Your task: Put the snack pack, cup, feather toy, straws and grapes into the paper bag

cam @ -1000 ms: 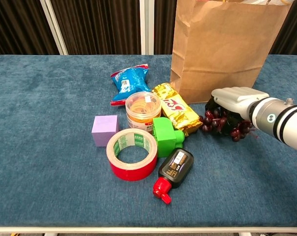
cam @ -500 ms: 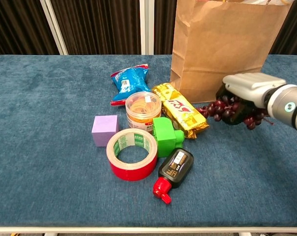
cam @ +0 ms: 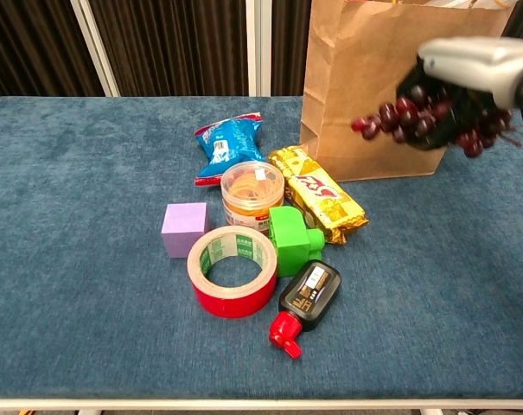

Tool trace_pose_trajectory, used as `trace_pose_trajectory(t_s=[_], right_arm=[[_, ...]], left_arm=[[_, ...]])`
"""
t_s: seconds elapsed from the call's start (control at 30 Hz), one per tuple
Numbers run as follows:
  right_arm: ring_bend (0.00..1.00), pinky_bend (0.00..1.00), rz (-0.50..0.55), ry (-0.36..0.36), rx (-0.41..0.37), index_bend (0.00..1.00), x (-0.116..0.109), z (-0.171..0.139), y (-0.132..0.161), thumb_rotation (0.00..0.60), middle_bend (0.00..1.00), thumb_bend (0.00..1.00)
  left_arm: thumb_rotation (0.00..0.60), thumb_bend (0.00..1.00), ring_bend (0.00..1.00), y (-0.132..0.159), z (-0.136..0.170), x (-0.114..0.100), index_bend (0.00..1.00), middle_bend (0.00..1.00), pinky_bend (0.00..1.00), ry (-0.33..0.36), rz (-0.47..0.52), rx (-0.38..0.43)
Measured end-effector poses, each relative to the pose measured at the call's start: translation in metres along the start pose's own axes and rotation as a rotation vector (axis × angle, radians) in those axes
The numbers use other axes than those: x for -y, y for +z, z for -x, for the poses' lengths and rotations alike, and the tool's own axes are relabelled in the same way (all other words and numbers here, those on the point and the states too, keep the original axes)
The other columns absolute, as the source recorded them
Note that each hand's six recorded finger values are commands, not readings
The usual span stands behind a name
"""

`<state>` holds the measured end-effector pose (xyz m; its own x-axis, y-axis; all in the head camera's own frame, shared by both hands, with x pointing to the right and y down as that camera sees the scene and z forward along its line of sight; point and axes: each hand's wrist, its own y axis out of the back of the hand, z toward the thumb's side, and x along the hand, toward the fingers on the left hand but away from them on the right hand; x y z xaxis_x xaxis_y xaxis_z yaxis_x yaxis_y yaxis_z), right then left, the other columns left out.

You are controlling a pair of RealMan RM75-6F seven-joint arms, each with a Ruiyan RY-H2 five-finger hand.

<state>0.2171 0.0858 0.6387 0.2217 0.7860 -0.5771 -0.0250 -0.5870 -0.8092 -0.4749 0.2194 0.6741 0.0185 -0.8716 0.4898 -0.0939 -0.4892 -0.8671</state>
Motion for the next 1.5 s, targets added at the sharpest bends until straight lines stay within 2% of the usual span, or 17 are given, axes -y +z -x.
trace_pose_trajectory(t_s=[0.4,0.57,0.7,0.8,1.0,1.23,1.37,1.5], right_arm=[[0.61,0.79,-0.004,-0.098,-0.13,0.82,-0.059,0.013,0.071,0.6,0.65,0.45],[0.61,0.79,0.024,-0.165,-0.184,0.82,-0.092,0.021,0.11,0.6,0.65,0.45],[0.61,0.8,0.049,-0.237,-0.197,0.82,-0.124,0.027,0.133,0.6,0.66,0.45],[0.61,0.8,0.059,-0.287,-0.174,0.82,-0.148,0.033,0.141,0.6,0.66,0.45],[0.61,0.8,0.035,-0.37,-0.051,0.82,-0.191,0.045,0.118,0.6,0.66,0.45],[0.61,0.8,-0.038,-0.476,0.081,0.82,-0.23,0.05,0.068,0.6,0.66,0.46],[0.61,0.8,-0.072,-0.485,0.146,0.82,-0.236,0.052,0.035,0.6,0.66,0.46],[0.61,0.8,-0.108,-0.469,0.177,0.83,-0.234,0.055,0.01,0.6,0.66,0.46]], left_arm=[[0.6,0.02,0.01,-0.001,0.0,-0.003,0.15,0.07,0.13,0.005,0.007,-0.006],[0.6,0.02,0.01,0.0,0.001,-0.002,0.15,0.07,0.13,0.001,0.006,-0.003],[0.6,0.02,0.01,0.0,0.001,-0.003,0.15,0.07,0.13,0.001,0.007,-0.002],[0.6,0.02,0.01,0.0,0.001,-0.004,0.15,0.07,0.13,0.002,0.015,-0.001],[0.6,0.02,0.01,0.0,0.002,-0.002,0.15,0.07,0.13,-0.007,0.016,-0.001],[0.6,0.02,0.01,-0.001,-0.001,-0.003,0.15,0.07,0.13,-0.001,0.021,-0.01],[0.6,0.02,0.01,-0.002,-0.001,-0.003,0.15,0.07,0.13,-0.001,0.02,-0.013],[0.6,0.02,0.01,0.0,-0.001,-0.001,0.15,0.07,0.13,-0.007,0.018,-0.009]])
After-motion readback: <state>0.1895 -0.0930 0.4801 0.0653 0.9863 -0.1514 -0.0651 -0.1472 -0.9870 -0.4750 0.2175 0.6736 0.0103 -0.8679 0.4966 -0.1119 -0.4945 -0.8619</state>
